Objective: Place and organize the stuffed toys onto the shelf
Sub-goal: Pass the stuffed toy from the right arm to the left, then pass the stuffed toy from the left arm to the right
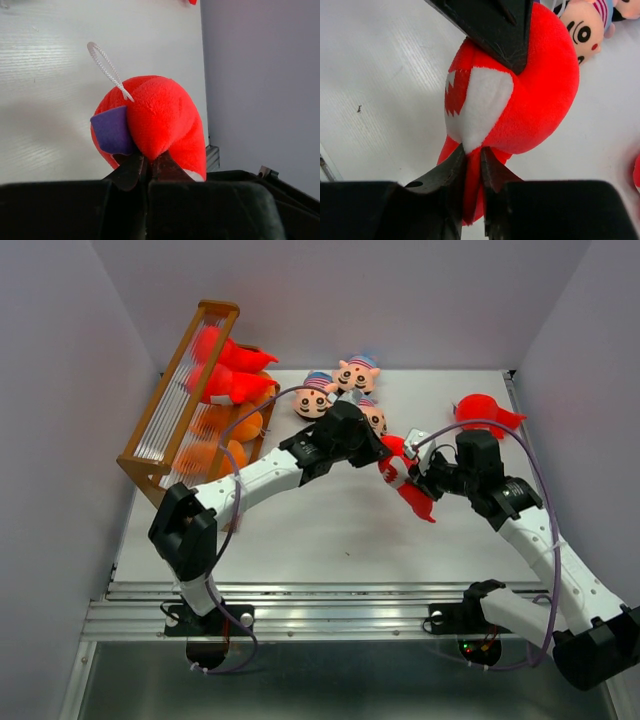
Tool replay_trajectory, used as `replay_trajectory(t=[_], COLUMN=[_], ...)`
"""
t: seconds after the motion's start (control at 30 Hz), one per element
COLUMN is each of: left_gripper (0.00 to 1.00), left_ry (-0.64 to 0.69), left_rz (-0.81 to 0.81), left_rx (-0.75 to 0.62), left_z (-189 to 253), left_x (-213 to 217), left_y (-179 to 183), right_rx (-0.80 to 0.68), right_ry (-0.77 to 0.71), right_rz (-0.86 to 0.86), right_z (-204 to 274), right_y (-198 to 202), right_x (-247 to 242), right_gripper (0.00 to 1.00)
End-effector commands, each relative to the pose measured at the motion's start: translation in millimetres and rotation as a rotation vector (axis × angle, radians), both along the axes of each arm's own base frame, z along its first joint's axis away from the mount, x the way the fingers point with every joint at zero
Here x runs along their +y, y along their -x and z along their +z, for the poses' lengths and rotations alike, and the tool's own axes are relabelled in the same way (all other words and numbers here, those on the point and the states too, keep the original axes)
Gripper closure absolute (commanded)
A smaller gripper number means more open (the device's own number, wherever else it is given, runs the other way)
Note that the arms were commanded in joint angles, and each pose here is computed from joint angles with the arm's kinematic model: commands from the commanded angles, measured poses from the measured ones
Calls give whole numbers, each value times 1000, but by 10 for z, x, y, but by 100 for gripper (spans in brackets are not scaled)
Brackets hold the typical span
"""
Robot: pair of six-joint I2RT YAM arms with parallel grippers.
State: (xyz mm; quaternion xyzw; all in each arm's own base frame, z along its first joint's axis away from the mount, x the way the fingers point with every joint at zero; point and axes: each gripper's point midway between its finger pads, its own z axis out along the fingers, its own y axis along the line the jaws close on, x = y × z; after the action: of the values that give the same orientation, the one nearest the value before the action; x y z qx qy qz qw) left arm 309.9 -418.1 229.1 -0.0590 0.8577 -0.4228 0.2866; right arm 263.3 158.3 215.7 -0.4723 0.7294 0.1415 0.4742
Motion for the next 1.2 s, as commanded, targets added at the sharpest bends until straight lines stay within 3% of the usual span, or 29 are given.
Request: replay_trajectory(t=[0.0,0.03,0.17,0.33,0.57,0.9,0.93,1.03,1.07,1.1,1.17], left_gripper=[100,100,100,100,100,100,100,100,100,100,100], left_ry=[177,206,300,356,393,422,426,433,432,436,437], left_rz=[-88,-78,-10,-17,-21,-28,-27,-25,-22,-21,-22], left_rx=[-74,-78,-85,-109,-125,-143,-147,-153,-155,-159,-176], left_z=[433,509,543,700,792,928,952,987,989,1013,1057], left_x=[73,144,471,683,835,884,891,902,910,925,952], left_y=[74,77,-12,19,61,127,126,120,115,110,116], right_rx=[-41,-14,39,52,-50,-65,-61,-41,-26,-28,-26], right_ry=[-136,-138,-163,-197,-101,-171,-185,-245,-257,-264,-270], right_rz=[119,125,132,225,311,217,226,244,242,242,242], right_z=[488,470,522,599,329,459,479,582,582,611,658], right_y=[172,223,332,532,471,165,155,157,143,126,96], right_x=[239,241,259,331,307,393,425,515,536,548,567], right_gripper=[73,69,0,0,0,4,6,27,36,53,65])
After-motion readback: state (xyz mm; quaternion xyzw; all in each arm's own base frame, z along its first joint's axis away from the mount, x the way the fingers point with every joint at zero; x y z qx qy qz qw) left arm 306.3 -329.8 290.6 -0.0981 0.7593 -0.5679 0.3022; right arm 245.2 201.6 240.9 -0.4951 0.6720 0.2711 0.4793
